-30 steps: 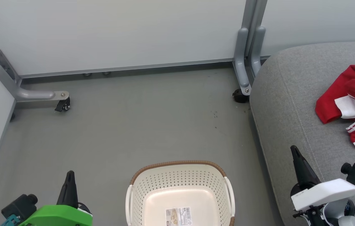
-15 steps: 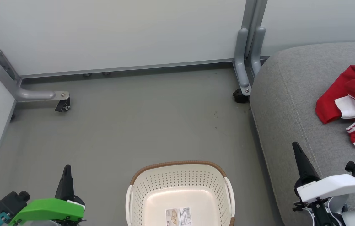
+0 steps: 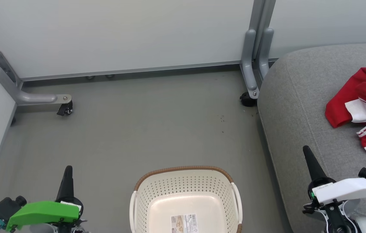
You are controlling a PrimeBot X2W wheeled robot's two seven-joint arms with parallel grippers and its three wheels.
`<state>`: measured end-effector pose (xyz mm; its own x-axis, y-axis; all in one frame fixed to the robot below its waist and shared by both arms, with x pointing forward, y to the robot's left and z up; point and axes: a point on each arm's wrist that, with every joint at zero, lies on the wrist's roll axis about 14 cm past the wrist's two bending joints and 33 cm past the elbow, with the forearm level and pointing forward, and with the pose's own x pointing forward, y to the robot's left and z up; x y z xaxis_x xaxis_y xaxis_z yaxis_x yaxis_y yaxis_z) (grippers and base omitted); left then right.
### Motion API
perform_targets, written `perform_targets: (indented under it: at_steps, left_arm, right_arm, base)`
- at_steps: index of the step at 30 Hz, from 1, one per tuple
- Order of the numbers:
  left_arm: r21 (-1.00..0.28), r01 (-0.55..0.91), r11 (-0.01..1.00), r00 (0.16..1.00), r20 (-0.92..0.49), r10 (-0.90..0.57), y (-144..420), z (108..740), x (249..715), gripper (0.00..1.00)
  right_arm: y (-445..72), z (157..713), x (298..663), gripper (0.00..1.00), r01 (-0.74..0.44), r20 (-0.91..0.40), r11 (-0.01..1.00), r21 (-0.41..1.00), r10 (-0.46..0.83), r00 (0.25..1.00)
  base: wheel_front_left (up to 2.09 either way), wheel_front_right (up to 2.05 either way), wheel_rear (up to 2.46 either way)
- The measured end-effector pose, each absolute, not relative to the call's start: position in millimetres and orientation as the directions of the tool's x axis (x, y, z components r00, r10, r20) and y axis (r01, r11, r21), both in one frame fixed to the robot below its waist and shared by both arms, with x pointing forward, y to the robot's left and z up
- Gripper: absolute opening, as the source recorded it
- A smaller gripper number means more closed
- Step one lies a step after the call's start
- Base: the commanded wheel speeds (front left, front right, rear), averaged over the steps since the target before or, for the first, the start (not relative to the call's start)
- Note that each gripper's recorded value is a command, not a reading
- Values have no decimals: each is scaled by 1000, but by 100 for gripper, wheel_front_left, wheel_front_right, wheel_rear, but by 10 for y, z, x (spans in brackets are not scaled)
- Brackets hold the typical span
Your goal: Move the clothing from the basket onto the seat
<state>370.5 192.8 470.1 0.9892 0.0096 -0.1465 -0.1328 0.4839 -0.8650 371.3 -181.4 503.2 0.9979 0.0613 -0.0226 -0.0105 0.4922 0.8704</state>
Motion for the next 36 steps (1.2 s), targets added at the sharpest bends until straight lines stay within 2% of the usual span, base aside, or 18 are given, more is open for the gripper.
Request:
perform_targets:
  at_steps: [36]
  left_arm:
    - [-982, -75, 171, 997, -76, -2, 1974, 4888, 3810, 0]
  right_arm:
    - [-1934, 5032, 3819, 0, 13, -17, 176, 984, 21, 1000]
  base:
    - [0, 0, 0]
